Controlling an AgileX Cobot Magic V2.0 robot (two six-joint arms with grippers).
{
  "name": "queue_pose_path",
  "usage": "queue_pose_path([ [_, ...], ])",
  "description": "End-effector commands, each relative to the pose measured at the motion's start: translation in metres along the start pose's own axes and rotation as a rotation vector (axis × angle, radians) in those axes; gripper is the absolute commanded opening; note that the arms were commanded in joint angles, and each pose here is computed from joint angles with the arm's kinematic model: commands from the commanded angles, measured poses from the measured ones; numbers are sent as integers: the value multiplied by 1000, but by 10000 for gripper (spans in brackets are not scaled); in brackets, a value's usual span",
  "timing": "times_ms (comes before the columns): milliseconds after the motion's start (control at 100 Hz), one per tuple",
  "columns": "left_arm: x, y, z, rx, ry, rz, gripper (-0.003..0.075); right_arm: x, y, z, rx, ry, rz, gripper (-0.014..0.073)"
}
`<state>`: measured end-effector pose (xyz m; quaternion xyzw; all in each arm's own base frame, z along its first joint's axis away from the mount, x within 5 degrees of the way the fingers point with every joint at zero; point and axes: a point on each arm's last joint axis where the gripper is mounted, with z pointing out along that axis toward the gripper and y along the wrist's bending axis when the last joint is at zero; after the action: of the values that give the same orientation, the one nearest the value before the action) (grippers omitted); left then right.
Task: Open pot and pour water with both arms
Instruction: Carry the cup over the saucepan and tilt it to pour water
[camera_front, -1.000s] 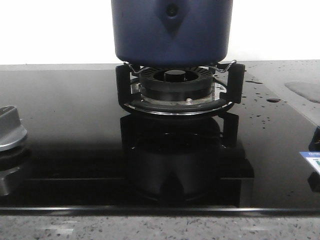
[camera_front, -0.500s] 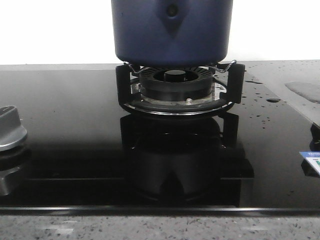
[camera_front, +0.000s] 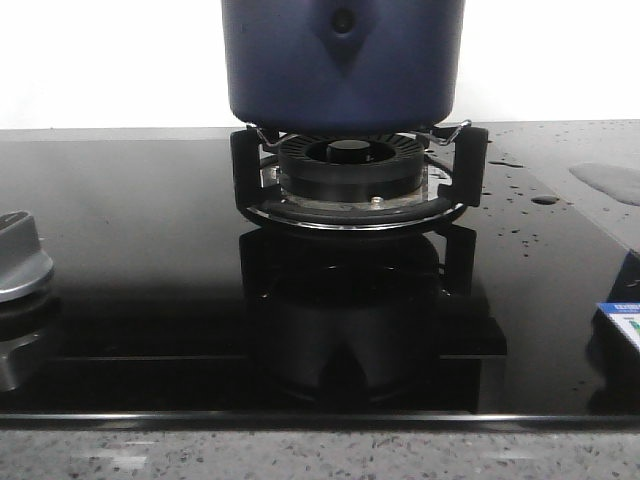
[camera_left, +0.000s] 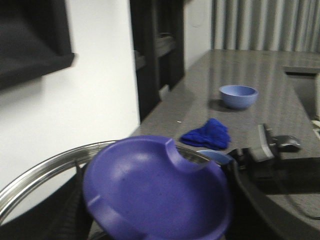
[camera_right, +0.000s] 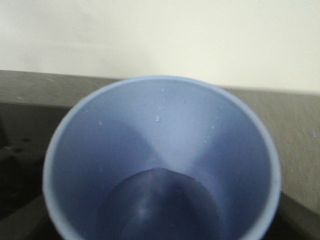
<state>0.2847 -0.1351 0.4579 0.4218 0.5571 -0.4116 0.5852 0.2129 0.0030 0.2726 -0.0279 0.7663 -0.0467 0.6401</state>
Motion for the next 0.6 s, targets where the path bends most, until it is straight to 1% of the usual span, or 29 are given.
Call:
queue_pose_path([
  [0, -42, -22, -23, -1, -138, 14, 260, -45, -2, -12, -12, -153, -68, 240],
  [80, -49, -29, -32, -9, -143, 28, 260, -67, -2, -17, -32, -175, -82, 240],
  [240, -61, -49, -43, -19, -119, 92, 260, -110, 8, -22, -98, -226, -164, 240],
  [320, -66, -57, -47, -18, -119, 78, 260, -129, 17, -23, -140, -265, -203, 240],
  [430, -72, -68, -52, -22, -114, 112, 260, -159, 31, -23, -201, -309, -241, 240],
  [520, -75, -74, -54, -24, -109, 129, 260, -176, 44, -17, -252, -302, -264, 240],
  [590, -76, -78, -56, -29, -102, 130, 260, -185, 54, -10, -283, -284, -305, 240],
])
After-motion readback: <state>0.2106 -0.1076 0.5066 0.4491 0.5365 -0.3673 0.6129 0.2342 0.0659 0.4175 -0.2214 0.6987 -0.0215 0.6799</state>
